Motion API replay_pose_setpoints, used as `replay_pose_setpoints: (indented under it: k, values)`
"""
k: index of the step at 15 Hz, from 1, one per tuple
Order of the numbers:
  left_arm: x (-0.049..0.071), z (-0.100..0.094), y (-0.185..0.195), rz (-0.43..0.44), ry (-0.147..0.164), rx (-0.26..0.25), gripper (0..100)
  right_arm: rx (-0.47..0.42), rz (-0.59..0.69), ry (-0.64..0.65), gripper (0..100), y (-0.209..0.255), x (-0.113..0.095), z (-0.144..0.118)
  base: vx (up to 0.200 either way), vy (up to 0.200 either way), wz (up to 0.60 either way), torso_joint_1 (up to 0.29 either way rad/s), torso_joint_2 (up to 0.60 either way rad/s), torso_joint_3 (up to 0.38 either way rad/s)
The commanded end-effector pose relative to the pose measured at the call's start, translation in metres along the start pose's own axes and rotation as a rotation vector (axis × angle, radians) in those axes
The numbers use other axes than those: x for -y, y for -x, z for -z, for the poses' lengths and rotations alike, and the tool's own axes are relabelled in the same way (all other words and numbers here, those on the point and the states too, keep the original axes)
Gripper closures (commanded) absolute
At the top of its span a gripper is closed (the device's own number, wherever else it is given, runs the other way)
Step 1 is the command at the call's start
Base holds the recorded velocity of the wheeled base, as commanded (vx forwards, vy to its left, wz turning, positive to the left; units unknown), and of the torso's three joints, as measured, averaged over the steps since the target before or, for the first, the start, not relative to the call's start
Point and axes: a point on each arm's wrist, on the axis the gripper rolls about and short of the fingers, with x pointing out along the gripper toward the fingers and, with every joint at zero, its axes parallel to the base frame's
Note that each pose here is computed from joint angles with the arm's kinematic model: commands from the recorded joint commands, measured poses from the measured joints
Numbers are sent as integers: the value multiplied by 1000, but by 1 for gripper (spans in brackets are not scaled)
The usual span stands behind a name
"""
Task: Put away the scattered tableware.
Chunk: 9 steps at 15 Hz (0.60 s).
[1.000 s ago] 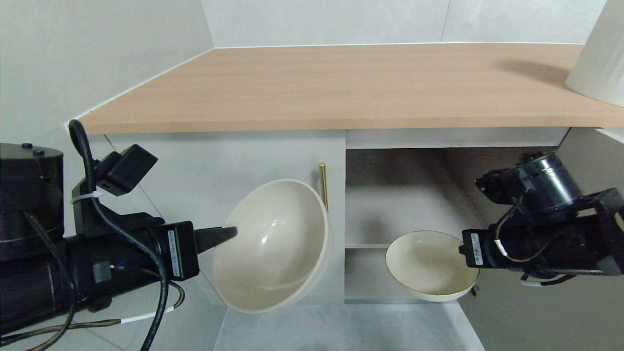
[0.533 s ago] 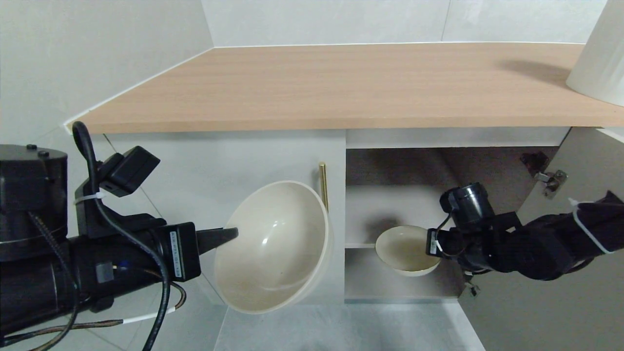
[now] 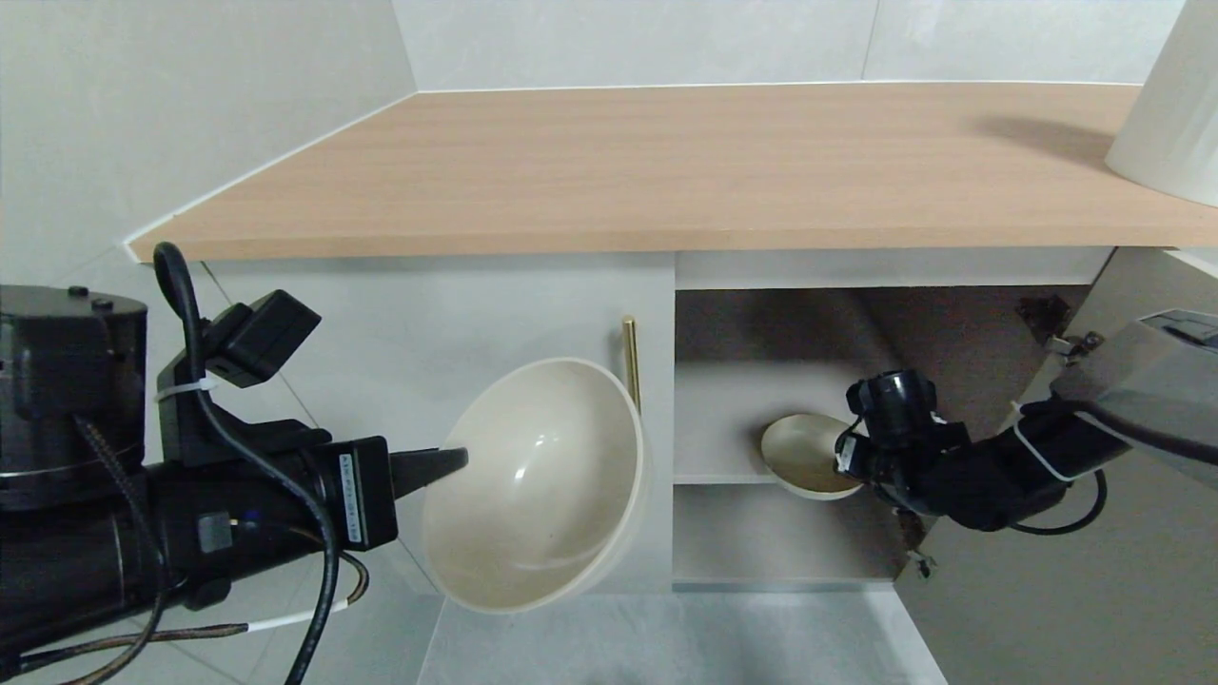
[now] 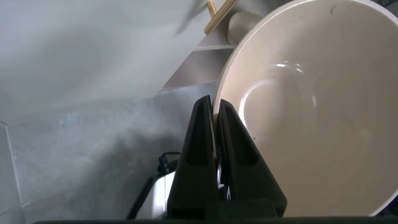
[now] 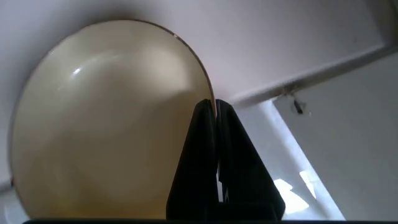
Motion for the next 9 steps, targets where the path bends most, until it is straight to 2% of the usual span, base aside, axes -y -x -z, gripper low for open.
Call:
replay_pose_setpoints:
  k: [1, 4, 9]
  values:
    - [0, 0, -1, -2, 0, -2, 100, 16, 35, -6, 100, -21, -6, 4, 0, 0, 0, 0, 0, 0]
    - [0, 0, -1, -1, 0, -3, 100, 59, 30, -44, 100, -29, -15, -6, 0, 0, 0, 0, 0, 0]
    - [-1, 2, -3, -7, 1, -12, 100, 87, 43, -66, 100, -38, -17, -13, 0, 0, 0, 0, 0, 0]
